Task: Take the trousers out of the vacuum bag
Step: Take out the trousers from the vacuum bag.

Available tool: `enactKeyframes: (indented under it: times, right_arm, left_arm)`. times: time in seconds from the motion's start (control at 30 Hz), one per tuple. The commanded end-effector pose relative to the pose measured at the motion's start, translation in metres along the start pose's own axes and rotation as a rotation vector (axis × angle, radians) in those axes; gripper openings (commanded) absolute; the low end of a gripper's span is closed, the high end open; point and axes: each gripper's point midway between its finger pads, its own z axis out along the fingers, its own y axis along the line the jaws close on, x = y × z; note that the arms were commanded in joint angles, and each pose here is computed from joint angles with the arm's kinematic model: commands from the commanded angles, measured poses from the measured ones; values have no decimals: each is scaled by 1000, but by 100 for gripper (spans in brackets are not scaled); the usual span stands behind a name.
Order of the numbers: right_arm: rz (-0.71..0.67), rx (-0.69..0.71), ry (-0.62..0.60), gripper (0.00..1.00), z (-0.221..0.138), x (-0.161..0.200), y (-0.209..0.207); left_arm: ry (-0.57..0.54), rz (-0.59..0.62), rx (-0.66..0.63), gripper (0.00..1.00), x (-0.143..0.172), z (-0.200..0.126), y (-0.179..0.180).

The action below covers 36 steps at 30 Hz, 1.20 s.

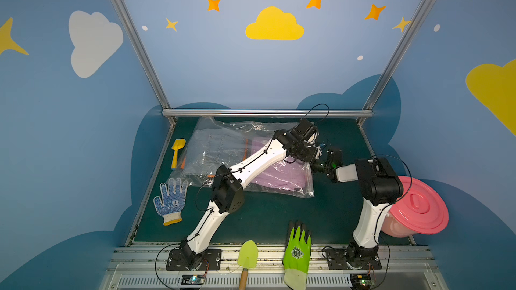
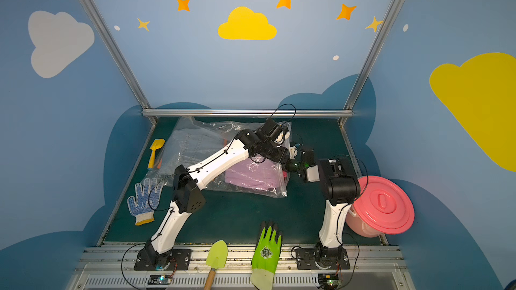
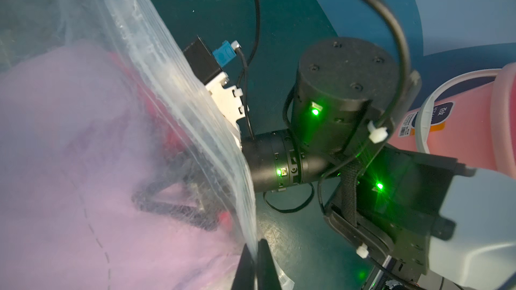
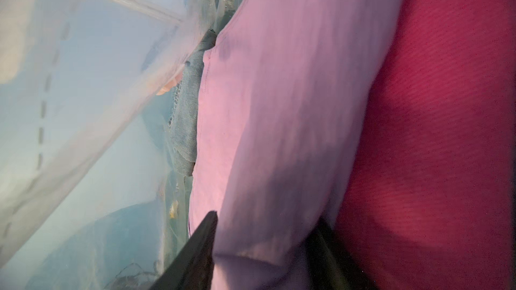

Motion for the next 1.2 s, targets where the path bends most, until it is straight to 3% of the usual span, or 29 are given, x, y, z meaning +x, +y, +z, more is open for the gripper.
enactKeyframes:
  times: [0.0,0.37,0.5,0.7,0.97,1.17]
  right_arm:
    - [-48,-66,14,52,9,-6,12]
    - [-66,0,-8,54,2,-18,1]
    - [-71,-44,27,55,6,-24,4]
    - [-78,-118,67,50,12,-21,11]
    - [-96,-107,166,45,25,0,12]
    - [-102,-122,203,35,33,9,15]
  left_arm:
    - [-38,37,41,5,-9,-22,-17]
    - [-35,40,45,5,-8,-24,-19]
    - [-33,40,47,5,-7,-24,-20]
    - [-37,40,48,5,-9,-24,-20]
    - [-34,44,54,5,-8,-25,-21]
    - [-34,44,52,5,-7,-25,-21]
